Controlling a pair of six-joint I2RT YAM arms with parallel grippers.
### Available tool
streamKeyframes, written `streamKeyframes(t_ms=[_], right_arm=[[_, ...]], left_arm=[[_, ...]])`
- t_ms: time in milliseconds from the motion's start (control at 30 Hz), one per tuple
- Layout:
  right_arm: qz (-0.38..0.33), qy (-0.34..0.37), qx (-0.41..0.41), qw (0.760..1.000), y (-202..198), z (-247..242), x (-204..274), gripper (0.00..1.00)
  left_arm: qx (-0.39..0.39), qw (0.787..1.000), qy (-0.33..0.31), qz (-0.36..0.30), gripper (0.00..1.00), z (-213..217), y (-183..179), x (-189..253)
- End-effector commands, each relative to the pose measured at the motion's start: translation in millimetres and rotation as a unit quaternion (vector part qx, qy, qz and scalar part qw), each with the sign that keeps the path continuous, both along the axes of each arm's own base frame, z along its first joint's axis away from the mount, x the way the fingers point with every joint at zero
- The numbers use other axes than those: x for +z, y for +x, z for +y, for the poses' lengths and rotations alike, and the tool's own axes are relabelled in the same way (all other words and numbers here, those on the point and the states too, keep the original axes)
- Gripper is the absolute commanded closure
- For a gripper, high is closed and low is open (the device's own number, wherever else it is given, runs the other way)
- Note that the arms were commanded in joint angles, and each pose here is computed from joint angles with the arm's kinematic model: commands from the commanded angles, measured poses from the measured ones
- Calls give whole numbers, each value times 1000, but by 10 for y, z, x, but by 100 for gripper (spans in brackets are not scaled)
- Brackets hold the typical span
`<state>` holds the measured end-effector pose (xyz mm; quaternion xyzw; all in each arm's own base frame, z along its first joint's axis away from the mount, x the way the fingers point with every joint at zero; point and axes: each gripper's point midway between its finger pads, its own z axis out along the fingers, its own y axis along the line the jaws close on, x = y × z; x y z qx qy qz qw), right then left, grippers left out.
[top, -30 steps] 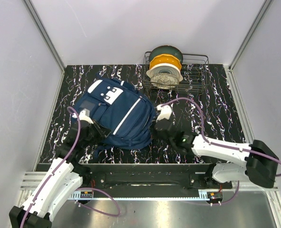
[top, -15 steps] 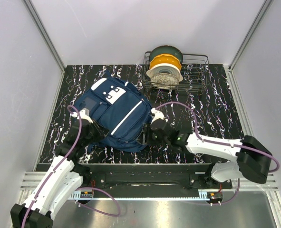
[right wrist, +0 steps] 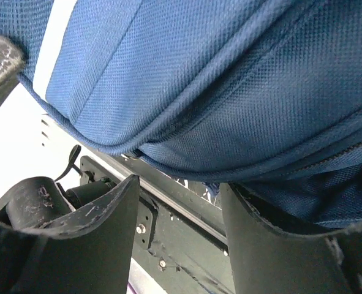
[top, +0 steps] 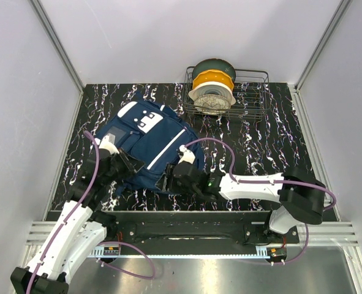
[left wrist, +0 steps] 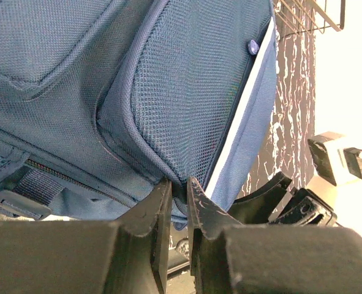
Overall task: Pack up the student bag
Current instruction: Zip the student bag at the center of the board.
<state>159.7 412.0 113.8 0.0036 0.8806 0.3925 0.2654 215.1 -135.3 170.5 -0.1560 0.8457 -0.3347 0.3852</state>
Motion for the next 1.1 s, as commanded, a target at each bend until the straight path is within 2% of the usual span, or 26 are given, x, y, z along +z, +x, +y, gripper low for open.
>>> streamKeyframes(t_ms=[0,67,100,200,267,333,467,600,633,733,767,867,1033,1067], right_arm=[[-17,12,-61,998,304,64,170,44],[-5,11,-55,998,288,84,118,49],[-3,9,-49,999,276,90,105,58],[-1,-8,-39,999,244,69,34,76],[-7,-20,-36,999,247,28,16,77],[-7,-42,-36,998,235,-36,-50,66],[-29,-65,-47,996,304,-74,-102,59],[-40,-73,-54,995,344,0,-190,59],[-41,-78,-54,995,339,25,-242,66],[-50,-90,-64,993,386,-1,-288,75],[-60,-96,-64,992,402,-24,-289,87],[-90,-87,-59,990,443,-38,-145,100],[-141,-109,-46,983,478,-237,79,100],[-156,-137,-46,977,497,-351,62,100]], left_arm=[[-40,996,-30,-68,100,-132,-4,469],[-38,997,-33,-65,100,-134,-10,458],[-37,997,-33,-66,100,-128,-7,457],[-34,997,-30,-66,100,-118,4,451],[-32,997,-28,-64,100,-116,10,436],[-31,997,-30,-66,100,-114,15,460],[-34,997,-32,-66,100,-132,27,486],[-36,997,-34,-67,100,-140,27,497],[-36,997,-34,-66,100,-141,24,497],[-34,997,-34,-68,100,-133,28,507],[-33,996,-34,-69,100,-131,29,510],[-31,997,-31,-67,100,-122,31,488],[-28,997,-1,-66,100,-56,45,428],[-27,997,7,-67,100,-39,54,434]])
